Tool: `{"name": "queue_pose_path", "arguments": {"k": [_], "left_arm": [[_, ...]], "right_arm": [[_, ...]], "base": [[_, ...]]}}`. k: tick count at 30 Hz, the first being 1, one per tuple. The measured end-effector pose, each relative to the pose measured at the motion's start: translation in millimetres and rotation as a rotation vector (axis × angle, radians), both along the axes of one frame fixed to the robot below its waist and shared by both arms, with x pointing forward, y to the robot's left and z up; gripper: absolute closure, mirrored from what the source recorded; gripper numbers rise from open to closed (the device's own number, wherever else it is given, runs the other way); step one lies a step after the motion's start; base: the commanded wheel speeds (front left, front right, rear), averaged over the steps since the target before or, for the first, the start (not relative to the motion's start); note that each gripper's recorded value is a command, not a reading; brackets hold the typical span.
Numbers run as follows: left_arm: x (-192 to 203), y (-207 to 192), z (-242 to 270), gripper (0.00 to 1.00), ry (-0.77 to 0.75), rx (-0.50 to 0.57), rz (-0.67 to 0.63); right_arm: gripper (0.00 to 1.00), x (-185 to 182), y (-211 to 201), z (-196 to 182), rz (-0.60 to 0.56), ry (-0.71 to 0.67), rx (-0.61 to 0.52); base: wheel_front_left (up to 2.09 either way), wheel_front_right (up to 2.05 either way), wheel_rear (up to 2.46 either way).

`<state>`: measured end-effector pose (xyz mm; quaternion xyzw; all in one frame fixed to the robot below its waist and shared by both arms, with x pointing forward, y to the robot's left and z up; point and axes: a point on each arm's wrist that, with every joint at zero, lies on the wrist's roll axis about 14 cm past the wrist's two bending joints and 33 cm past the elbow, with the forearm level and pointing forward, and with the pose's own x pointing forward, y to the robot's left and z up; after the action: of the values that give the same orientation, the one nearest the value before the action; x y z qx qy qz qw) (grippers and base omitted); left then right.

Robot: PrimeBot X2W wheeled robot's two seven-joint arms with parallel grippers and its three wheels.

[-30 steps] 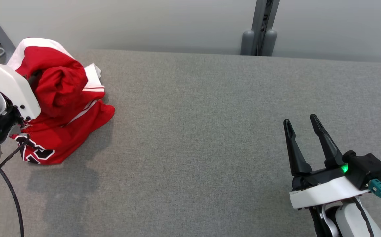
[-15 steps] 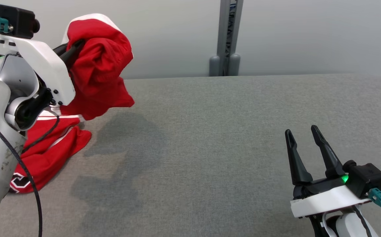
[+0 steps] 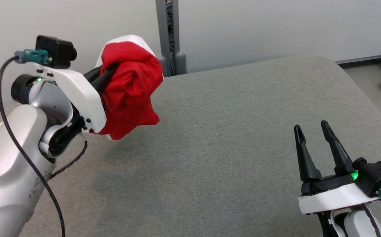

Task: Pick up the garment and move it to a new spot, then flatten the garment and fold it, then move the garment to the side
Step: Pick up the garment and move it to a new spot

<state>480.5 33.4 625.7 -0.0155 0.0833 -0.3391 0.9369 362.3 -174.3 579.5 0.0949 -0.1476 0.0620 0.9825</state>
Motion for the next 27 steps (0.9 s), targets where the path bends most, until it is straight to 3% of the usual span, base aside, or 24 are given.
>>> {"name": "queue_pose_path", "arguments": {"k": [8,17,23,26,27], "left_arm": [[-11.5,-57.3,-52.0,1.0,0.085,-0.037,-0.084],[-31.3,-111.4,-104.6,1.0,0.198,-0.144,-0.142],[-43.1,-137.7,-146.4,1.0,0.247,-0.14,-0.166],[-48.9,-151.5,-158.6,0.67,0.252,-0.142,-0.196],[-49.9,-153.7,-163.6,0.31,0.259,-0.139,-0.197]], "right_arm": [[0.0,-9.5,-27.6,-4.4,-0.084,0.016,-0.003],[0.0,-7.7,-33.5,-9.5,-0.096,0.038,-0.02],[0.0,-6.9,-37.8,-19.1,-0.11,0.071,-0.025],[0.0,-6.5,-41.2,-24.8,-0.121,0.09,-0.028],[0.0,-6.3,-42.8,-26.0,-0.125,0.095,-0.031]], "base": [[0.0,0.0,0.0],[0.0,0.0,0.0],[0.0,0.0,0.0],[0.0,0.0,0.0],[0.0,0.0,0.0]]}}
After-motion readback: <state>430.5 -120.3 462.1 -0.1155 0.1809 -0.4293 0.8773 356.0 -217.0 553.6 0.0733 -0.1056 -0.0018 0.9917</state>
